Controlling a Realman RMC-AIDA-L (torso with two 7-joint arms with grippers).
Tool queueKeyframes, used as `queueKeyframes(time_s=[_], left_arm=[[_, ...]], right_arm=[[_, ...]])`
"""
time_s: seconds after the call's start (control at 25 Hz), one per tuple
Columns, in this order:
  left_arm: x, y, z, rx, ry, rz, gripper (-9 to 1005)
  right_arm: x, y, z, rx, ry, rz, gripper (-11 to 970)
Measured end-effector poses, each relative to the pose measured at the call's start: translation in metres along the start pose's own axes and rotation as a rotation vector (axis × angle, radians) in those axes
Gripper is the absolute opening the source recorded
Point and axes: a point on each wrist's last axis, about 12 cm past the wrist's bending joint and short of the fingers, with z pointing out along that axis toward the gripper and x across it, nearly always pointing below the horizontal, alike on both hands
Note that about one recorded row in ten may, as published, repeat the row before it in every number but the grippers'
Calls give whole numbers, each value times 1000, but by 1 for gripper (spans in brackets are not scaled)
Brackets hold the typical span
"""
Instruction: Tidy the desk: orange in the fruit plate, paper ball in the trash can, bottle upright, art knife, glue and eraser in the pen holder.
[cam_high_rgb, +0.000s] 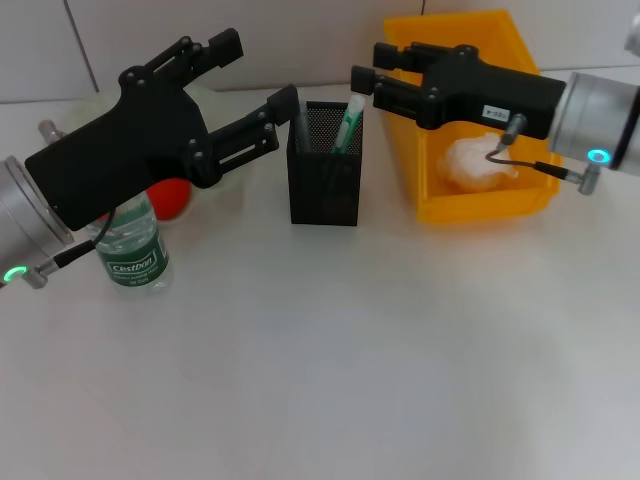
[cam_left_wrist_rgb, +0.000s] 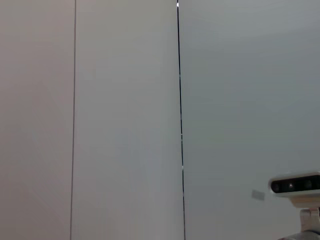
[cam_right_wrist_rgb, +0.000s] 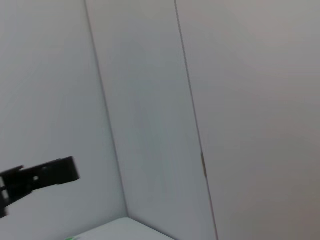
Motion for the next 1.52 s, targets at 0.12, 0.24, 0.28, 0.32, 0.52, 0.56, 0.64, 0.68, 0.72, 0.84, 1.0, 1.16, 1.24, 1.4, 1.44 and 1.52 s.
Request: queueKeyframes(time_s=[0.12,0.24,0.28,0.32,0.52,0.56,0.64,0.68,0.72,0.84,1.0,1.16,1.24,1.4,1.44,1.52], left_arm=[[-2,1,0,6,14,-2,805],[-3,3,0,14,60,-5,805],[-3,3,0,14,60,-5,805],[-5,5,-1,10,75,-3,805],[-9,12,-10,-15,82,-14,805],[-9,12,-10,-15,82,-14,805],[-12,18,-19,-40,103,-7,805],[-14,21,-24,-51,123,-10,805],[-14,21,-24,-51,123,-10,805],[-21,26,-41,-46,158,-10,805],[-21,26,-59,-40,180,-5,805],[-17,25,-74,-43,210,-20,805],[-14,24,-80,-37,236,-39,805],[-8,22,-85,-25,265,-70,805],[-4,20,-86,-15,278,-88,805],[-2,19,-87,-6,285,-98,805]], right_arm=[[-1,6,-21,-37,-18,-31,394],[-2,10,-28,-59,-23,-38,464],[-3,11,-31,-66,-21,-39,484],[-3,14,-36,-85,-8,-39,504],[0,21,-47,-125,34,-57,649],[0,21,-47,-125,34,-57,649],[2,25,-50,-149,43,-61,649],[2,27,-52,-162,45,-61,649],[2,30,-55,-187,45,-63,649],[2,32,-58,-201,55,-74,649],[4,39,-60,-256,117,-85,649],[4,43,-59,-292,139,-95,649],[3,45,-57,-313,145,-101,649],[2,51,-50,-358,168,-125,649],[1,53,-48,-371,176,-132,649],[1,57,-44,-396,191,-140,649]])
